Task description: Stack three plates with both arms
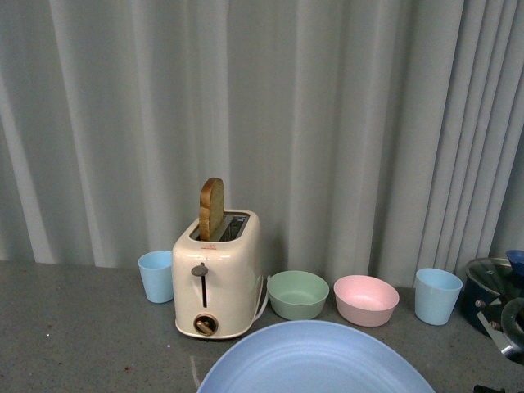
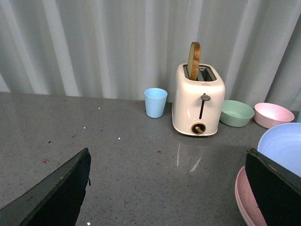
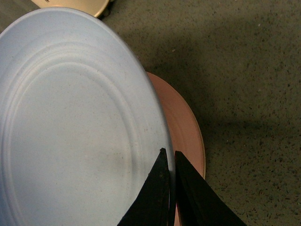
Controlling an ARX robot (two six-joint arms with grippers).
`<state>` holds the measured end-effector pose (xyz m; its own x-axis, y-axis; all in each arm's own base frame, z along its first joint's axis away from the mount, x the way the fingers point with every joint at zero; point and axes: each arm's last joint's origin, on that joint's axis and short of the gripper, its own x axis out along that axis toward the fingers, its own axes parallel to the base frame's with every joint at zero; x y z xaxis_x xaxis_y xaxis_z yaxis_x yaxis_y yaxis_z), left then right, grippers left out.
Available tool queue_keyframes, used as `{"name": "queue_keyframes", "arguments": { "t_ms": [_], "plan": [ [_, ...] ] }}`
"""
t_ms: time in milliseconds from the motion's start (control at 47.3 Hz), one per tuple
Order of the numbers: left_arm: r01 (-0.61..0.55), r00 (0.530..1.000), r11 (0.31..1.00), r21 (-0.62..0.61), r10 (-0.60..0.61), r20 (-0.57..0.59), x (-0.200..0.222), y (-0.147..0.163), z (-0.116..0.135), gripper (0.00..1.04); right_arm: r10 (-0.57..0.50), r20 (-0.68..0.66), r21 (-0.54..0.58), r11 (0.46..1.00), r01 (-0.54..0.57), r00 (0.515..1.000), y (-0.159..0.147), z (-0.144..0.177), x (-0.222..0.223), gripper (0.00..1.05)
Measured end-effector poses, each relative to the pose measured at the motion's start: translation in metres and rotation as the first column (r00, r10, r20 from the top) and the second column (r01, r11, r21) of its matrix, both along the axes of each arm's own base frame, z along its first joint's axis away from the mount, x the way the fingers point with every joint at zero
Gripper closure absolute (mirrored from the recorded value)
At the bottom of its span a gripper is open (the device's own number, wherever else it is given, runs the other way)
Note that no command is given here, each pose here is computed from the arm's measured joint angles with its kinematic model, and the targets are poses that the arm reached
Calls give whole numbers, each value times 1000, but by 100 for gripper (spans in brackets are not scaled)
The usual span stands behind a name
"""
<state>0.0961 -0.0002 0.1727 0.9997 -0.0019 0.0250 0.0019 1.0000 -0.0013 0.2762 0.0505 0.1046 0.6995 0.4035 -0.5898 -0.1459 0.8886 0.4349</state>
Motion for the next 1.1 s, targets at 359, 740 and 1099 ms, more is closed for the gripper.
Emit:
{"name": "queue_keyframes", "arguments": {
  "t_ms": [359,740,1099],
  "plan": [
    [0,1000,1000,0,0,0,0,0,0,7,-41,-121,28,999,45,992,-7,-38,2,101],
    [0,1000,1000,0,0,0,0,0,0,7,-47,-151,39,998,54,987,-6,-47,5,101],
    [0,1000,1000,0,0,0,0,0,0,7,-57,-172,35,997,64,983,-6,-50,7,101]
  ]
}}
